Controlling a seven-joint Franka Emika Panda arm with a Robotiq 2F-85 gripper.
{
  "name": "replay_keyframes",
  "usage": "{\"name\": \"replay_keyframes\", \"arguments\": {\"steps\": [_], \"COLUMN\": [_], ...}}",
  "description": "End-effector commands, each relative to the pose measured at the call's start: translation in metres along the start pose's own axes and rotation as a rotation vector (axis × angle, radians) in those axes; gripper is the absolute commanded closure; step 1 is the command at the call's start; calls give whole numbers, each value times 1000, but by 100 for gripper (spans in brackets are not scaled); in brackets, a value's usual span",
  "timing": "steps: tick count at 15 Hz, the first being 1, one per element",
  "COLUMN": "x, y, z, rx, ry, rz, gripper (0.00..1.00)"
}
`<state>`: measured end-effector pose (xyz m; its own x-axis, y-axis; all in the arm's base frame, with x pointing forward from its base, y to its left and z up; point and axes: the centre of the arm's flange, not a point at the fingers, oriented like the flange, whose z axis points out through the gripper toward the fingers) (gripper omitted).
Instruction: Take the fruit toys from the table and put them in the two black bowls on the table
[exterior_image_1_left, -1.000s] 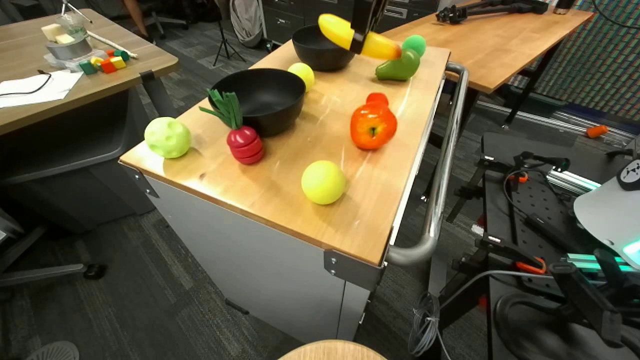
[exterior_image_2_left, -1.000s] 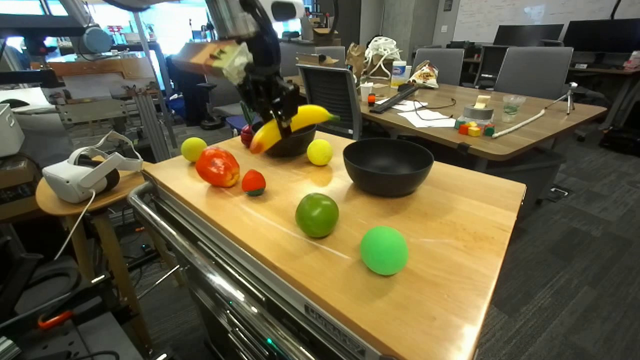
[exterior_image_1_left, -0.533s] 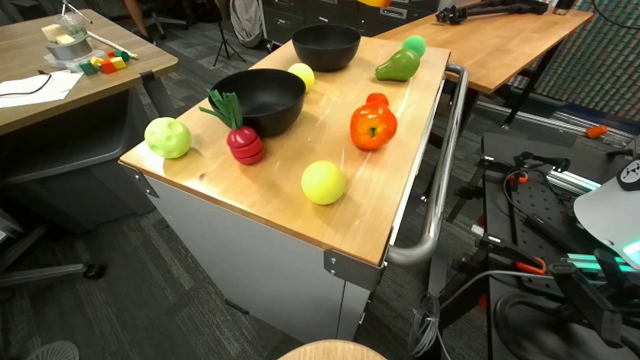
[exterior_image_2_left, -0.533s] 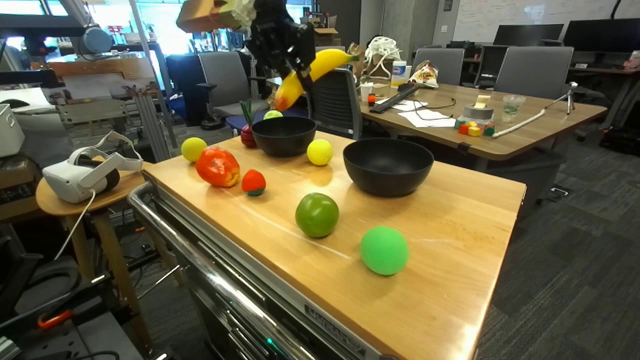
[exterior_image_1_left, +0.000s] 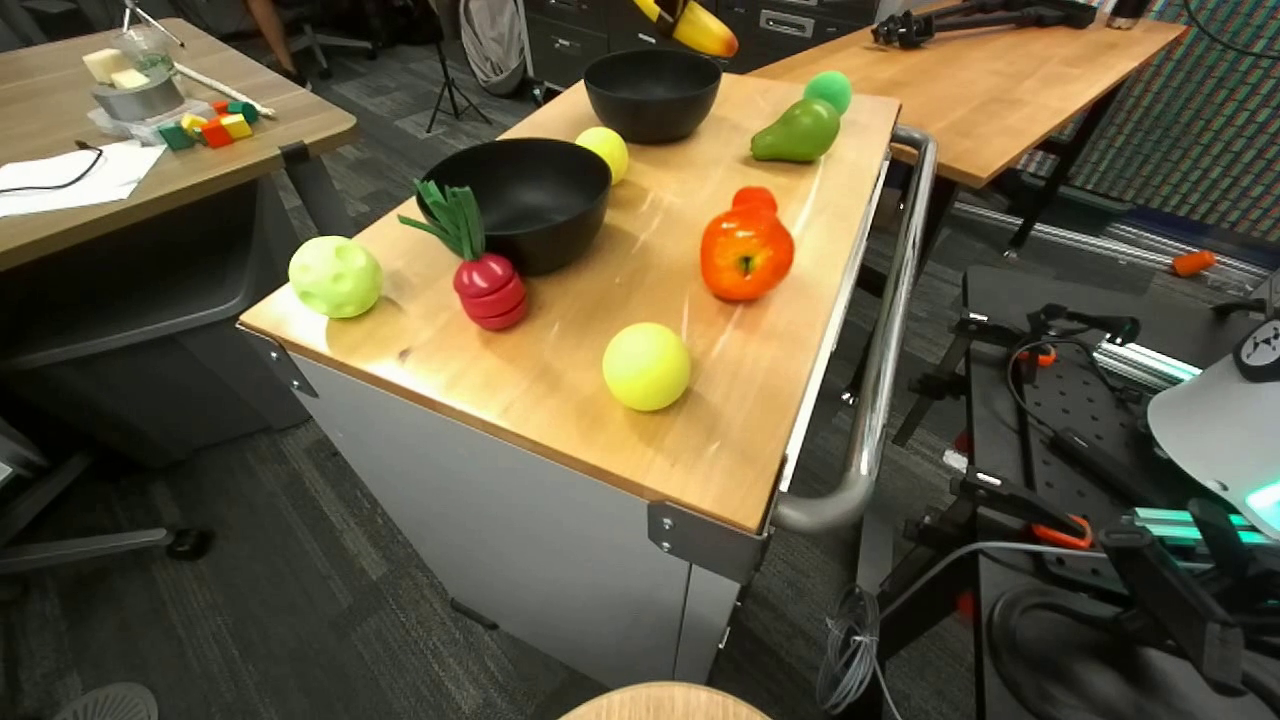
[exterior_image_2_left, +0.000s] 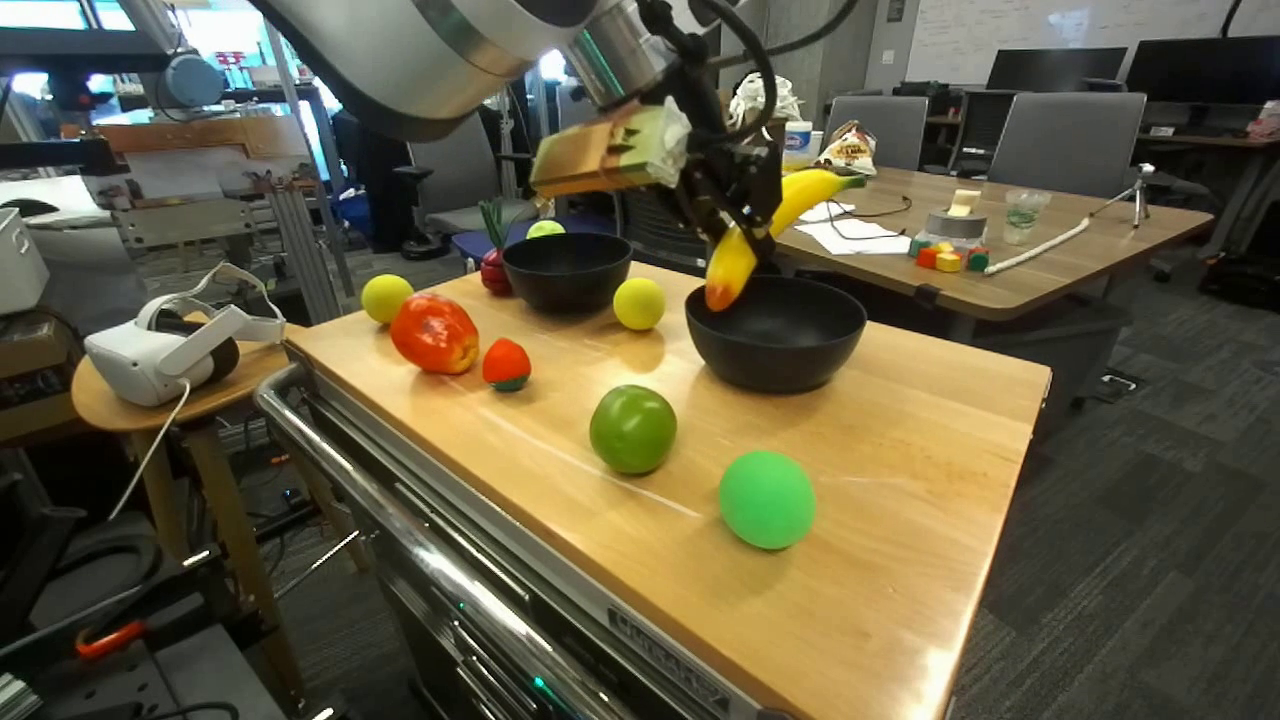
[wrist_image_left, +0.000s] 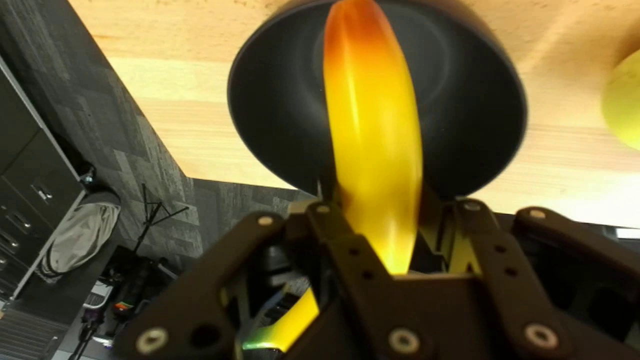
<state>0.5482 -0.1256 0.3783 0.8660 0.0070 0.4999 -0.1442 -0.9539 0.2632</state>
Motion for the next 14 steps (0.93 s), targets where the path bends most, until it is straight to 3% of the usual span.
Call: {"name": "replay_keyframes", "arguments": {"steps": [1, 8, 12, 13, 14], "x": [35, 45, 42, 41, 41], "y": [3, -4, -9, -12, -14], "z": [32, 78, 96, 98, 100], "rx": [-26, -40, -47, -47, -50], "ry": [27, -2, -37, -47, -53], "rz": [54, 85, 159, 181, 203], "gripper": [86, 86, 86, 70, 45]}}
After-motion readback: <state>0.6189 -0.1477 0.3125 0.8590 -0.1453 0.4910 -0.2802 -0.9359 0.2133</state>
